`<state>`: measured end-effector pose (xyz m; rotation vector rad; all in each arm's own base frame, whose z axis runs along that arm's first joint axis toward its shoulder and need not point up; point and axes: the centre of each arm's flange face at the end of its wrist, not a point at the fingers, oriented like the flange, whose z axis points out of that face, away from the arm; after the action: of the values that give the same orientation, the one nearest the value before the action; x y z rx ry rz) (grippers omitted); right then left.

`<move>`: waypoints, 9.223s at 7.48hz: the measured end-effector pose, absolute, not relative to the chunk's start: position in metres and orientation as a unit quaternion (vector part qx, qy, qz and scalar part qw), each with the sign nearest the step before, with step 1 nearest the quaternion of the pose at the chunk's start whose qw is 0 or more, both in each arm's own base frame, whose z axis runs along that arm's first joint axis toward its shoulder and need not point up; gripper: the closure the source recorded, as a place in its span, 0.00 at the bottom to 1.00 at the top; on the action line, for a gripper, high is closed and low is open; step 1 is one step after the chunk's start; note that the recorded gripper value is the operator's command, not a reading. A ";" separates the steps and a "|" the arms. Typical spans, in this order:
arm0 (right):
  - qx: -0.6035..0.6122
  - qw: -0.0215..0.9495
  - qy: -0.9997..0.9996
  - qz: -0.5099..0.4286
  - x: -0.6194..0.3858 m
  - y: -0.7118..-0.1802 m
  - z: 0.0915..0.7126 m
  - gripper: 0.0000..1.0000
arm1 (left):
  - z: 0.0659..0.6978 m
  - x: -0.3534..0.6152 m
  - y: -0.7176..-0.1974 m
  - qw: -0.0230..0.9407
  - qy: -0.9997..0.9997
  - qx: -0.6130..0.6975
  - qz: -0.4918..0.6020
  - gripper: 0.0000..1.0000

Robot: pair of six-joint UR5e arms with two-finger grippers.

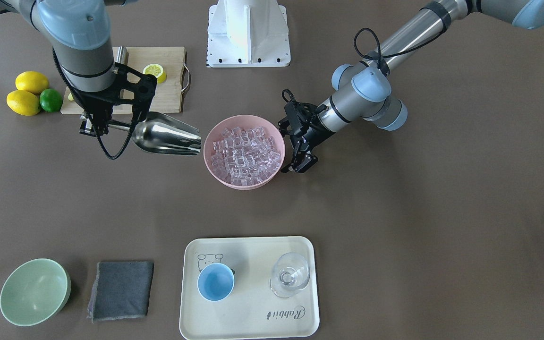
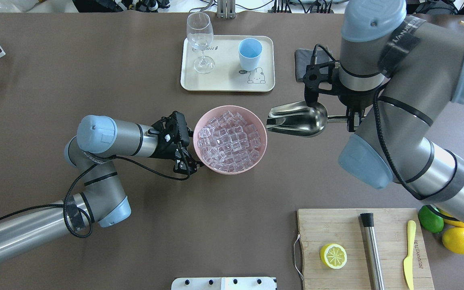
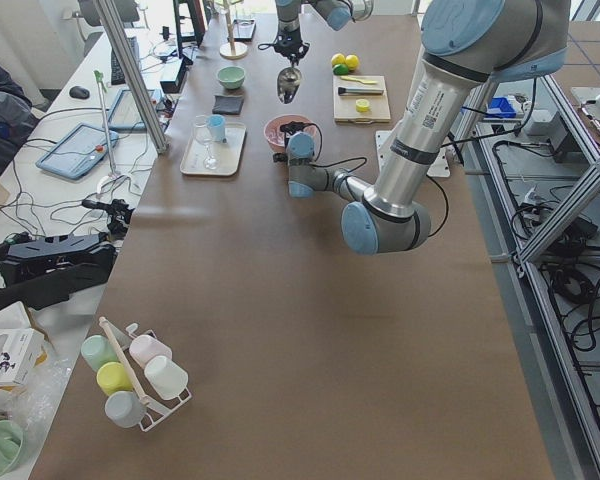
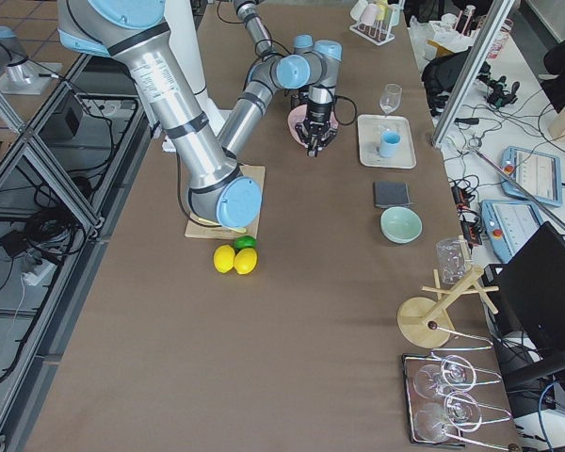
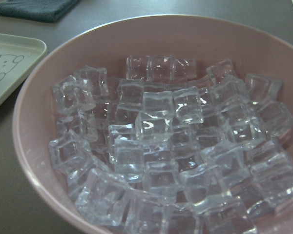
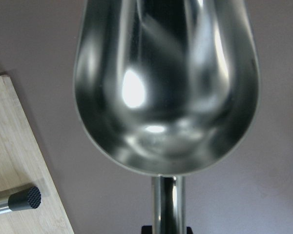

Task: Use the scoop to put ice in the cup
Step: 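Carry the scoop over the pink bowl with the right gripper while the left holds it, then lower the scoop into the ice cubes with the right gripper, then drag the scoop through the ice and lift it out with the right gripper, then carry the loaded scoop to the small blue cup with the right gripper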

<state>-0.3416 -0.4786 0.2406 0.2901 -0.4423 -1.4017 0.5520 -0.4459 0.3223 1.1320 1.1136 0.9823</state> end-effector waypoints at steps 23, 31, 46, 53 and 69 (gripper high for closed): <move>-0.058 0.727 -0.065 -0.681 -0.464 -0.491 0.166 1.00 | 0.323 0.559 -0.431 0.586 0.486 0.483 0.432 0.03; -0.048 0.726 -0.065 -0.683 -0.515 -0.488 0.173 1.00 | 0.324 0.558 -0.431 0.587 0.486 0.482 0.432 0.03; 0.048 0.768 -0.107 -0.630 -0.552 -0.479 0.175 1.00 | 0.330 0.557 -0.429 0.587 0.488 0.477 0.436 0.03; 0.094 0.777 -0.146 -0.605 -0.526 -0.472 0.178 1.00 | 0.329 0.555 -0.428 0.584 0.490 0.477 0.437 0.03; 0.271 0.811 -0.370 -0.363 -0.406 -0.491 0.180 1.00 | 0.330 0.555 -0.427 0.584 0.491 0.476 0.438 0.03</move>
<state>-0.4063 -0.4910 0.1796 0.5795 -0.7901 -0.7754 0.5551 -0.4269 0.3304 1.1102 1.1452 1.0226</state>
